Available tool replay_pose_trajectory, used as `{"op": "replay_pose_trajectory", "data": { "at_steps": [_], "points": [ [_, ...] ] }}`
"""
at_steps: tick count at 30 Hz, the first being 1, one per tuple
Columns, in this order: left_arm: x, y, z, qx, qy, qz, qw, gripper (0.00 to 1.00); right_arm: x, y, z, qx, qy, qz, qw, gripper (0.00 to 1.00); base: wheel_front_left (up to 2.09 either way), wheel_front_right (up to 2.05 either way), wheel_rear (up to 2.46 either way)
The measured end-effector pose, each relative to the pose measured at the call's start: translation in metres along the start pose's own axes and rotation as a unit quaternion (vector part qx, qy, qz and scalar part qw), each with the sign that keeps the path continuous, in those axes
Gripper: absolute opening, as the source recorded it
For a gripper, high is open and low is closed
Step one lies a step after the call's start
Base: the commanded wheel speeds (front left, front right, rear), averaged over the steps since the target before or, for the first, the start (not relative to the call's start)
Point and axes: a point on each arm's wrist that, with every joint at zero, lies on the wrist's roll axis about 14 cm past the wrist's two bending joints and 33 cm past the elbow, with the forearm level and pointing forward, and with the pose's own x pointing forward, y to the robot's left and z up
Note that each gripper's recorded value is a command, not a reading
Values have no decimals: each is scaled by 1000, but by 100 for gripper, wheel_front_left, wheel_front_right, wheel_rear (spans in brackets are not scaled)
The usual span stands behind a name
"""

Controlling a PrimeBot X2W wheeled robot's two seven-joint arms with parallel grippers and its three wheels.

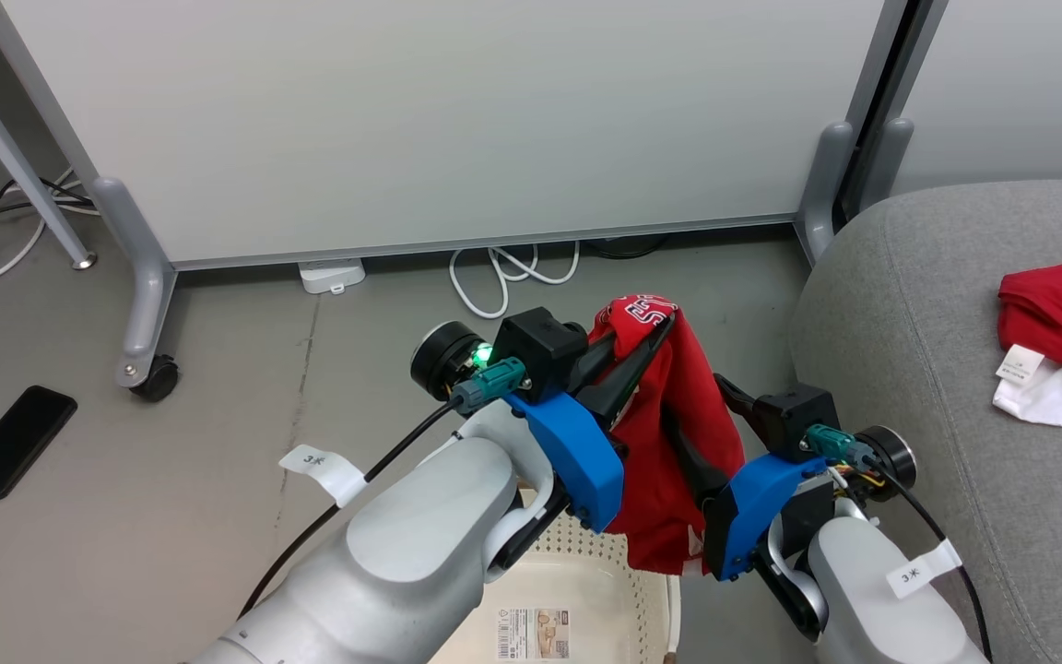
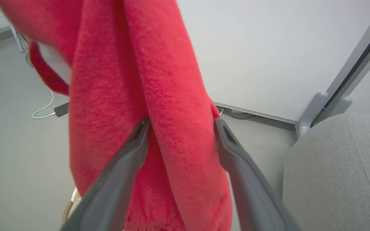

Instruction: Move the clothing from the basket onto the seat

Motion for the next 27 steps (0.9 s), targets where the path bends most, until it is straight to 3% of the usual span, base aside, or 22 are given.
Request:
{"op": "replay_pose_trajectory", "data": {
  "at_steps": [10, 11, 12, 27],
  "points": [
    [1, -5, 3, 0, -2, -9, 1000, 0, 16, 1, -6, -5, 23, 13, 1000, 100, 0, 0, 0],
    [1, -5, 3, 0, -1, -10, 1000, 0, 17, 2, -6, -4, 25, 14, 1000, 43, 0, 0, 0],
    [1, -6, 3, 0, -1, -11, 1000, 0, 17, 2, -6, -2, 25, 15, 1000, 0, 0, 0, 0],
    [1, -8, 7, 4, -3, -13, 1000, 0, 13, 0, -2, 18, 10, 11, 1000, 0, 0, 0, 0]
  ]
}}
